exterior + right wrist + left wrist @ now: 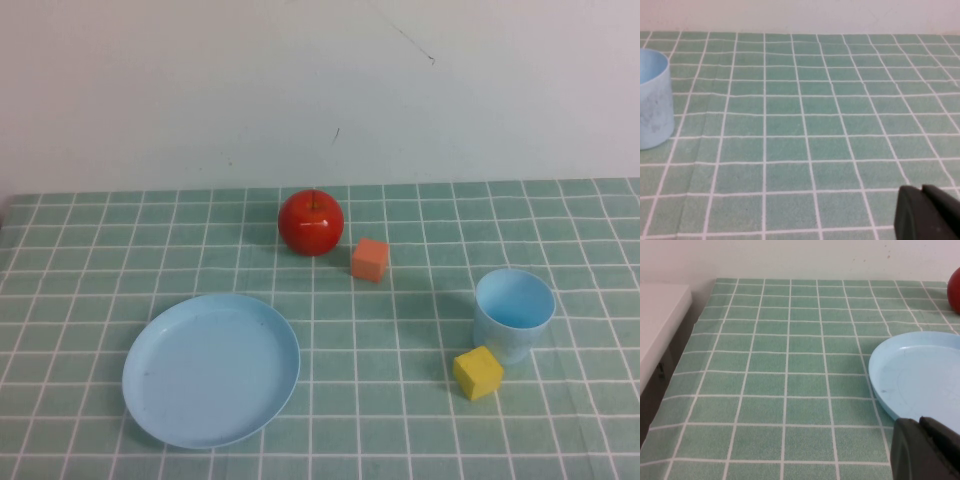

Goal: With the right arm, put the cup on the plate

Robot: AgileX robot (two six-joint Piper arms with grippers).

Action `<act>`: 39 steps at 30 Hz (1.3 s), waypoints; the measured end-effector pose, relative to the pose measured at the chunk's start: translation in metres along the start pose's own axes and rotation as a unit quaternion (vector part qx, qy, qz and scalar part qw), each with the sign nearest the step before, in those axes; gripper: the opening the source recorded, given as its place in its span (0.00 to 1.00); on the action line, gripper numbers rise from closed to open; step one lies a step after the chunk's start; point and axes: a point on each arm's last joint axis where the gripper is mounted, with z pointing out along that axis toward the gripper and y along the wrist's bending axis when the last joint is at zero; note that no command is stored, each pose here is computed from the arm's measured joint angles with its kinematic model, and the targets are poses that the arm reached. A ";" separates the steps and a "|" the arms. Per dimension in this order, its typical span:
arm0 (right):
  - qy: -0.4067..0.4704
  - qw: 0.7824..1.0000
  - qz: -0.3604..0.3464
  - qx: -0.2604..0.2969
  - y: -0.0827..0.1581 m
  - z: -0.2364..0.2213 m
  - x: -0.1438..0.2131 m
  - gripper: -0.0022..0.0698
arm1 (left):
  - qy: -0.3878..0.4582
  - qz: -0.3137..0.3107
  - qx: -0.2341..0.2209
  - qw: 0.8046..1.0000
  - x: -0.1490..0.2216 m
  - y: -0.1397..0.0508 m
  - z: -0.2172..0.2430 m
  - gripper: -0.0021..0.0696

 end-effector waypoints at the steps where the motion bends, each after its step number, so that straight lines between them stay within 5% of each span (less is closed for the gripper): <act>1: 0.000 1.000 -0.007 0.003 -0.001 0.000 0.000 0.03 | 0.000 0.000 0.000 1.000 0.000 0.000 0.000 0.02; 5: -0.021 0.999 -0.026 0.010 -0.002 0.000 -0.004 0.03 | 0.000 0.000 0.000 1.000 0.000 0.000 0.000 0.03; 10: -0.157 0.985 -0.070 0.012 0.000 -0.004 -0.028 0.03 | 0.000 0.000 0.000 1.000 0.000 0.000 0.000 0.03; 17: -0.338 0.916 -0.217 0.018 0.010 -0.021 -0.057 0.03 | 0.000 0.000 0.000 1.000 0.000 0.000 0.000 0.03; 27: -0.517 0.835 -0.187 0.005 0.017 -0.048 -0.079 0.03 | 0.000 0.000 0.000 1.000 0.000 0.000 0.000 0.03; 33: -0.465 0.882 -0.081 0.023 0.001 -0.053 -0.097 0.03 | 0.000 0.000 0.000 1.000 0.000 0.000 0.000 0.03; 39: -0.353 0.933 -0.068 0.037 -0.012 -0.086 -0.146 0.03 | 0.000 0.000 0.000 1.000 0.000 0.000 0.000 0.03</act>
